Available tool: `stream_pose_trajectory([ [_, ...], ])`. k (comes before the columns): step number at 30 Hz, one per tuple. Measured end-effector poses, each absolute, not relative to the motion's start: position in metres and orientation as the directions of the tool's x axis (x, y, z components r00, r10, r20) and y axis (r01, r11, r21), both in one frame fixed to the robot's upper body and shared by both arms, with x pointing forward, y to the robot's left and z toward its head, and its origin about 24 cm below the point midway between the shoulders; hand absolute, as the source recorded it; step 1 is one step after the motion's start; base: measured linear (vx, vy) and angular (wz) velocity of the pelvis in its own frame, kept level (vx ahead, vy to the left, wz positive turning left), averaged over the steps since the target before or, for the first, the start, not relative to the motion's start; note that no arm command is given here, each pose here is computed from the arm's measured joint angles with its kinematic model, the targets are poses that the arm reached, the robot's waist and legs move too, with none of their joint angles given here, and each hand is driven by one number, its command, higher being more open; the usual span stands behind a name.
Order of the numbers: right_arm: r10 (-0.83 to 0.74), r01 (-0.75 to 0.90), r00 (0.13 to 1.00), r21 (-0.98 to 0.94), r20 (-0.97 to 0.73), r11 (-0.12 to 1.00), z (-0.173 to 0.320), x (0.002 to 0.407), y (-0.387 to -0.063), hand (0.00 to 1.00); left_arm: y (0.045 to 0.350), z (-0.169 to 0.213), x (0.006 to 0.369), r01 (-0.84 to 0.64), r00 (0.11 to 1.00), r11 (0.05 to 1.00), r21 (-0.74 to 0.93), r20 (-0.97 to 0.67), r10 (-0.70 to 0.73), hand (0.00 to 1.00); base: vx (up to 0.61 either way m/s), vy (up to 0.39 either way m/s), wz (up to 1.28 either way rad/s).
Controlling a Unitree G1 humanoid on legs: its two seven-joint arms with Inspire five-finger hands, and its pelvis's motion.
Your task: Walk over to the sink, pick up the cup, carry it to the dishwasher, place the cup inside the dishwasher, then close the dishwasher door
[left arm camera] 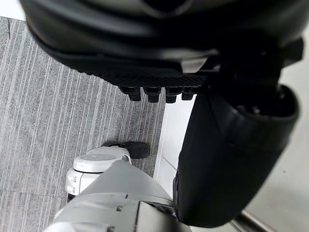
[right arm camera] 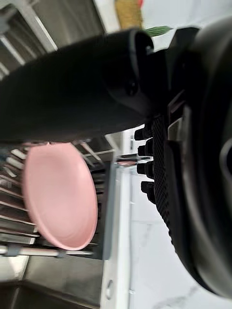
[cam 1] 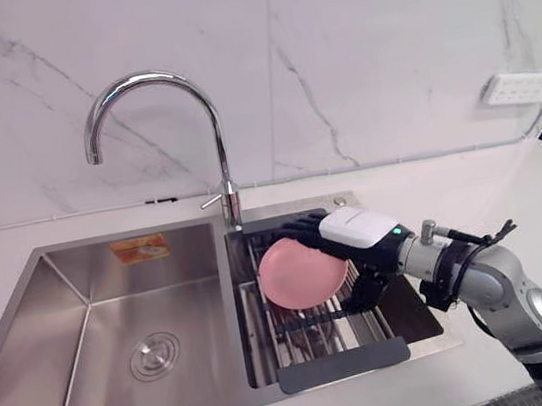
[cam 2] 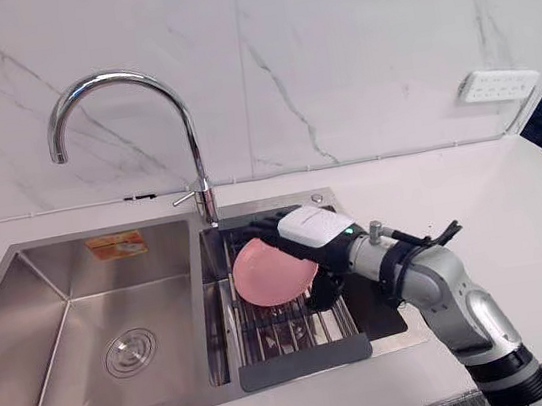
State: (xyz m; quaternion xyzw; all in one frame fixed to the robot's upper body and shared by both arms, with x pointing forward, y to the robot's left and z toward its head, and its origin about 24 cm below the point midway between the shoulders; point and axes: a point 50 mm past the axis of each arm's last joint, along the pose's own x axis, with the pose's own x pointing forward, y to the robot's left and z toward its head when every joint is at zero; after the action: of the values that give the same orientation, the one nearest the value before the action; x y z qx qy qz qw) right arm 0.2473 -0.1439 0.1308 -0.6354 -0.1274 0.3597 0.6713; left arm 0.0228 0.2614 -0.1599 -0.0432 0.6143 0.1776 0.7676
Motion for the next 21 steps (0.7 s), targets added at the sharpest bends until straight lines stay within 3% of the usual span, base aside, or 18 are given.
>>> stream_pose_trajectory([
  [7,0.573,-0.325,0.744,-0.935,-0.343,-0.139,0.120,0.252,-0.147,1.00,0.262,-0.159,0.034,-0.334,0.198,0.932,0.140,-0.956,0.215,1.00,-0.03,-0.015,0.03],
  [14,0.517,-0.239,0.807,-0.958,-0.286,-0.159,0.120,0.256,-0.147,1.00,0.262,-0.159,0.032,-0.334,0.192,0.932,0.143,-0.957,0.216,1.00,-0.01,-0.007,0.01],
  [21,0.521,-0.185,0.814,-0.965,-0.256,-0.185,0.112,0.253,-0.140,1.00,0.259,-0.160,0.032,-0.336,0.195,0.930,0.147,-0.955,0.222,1.00,-0.02,-0.008,-0.01],
])
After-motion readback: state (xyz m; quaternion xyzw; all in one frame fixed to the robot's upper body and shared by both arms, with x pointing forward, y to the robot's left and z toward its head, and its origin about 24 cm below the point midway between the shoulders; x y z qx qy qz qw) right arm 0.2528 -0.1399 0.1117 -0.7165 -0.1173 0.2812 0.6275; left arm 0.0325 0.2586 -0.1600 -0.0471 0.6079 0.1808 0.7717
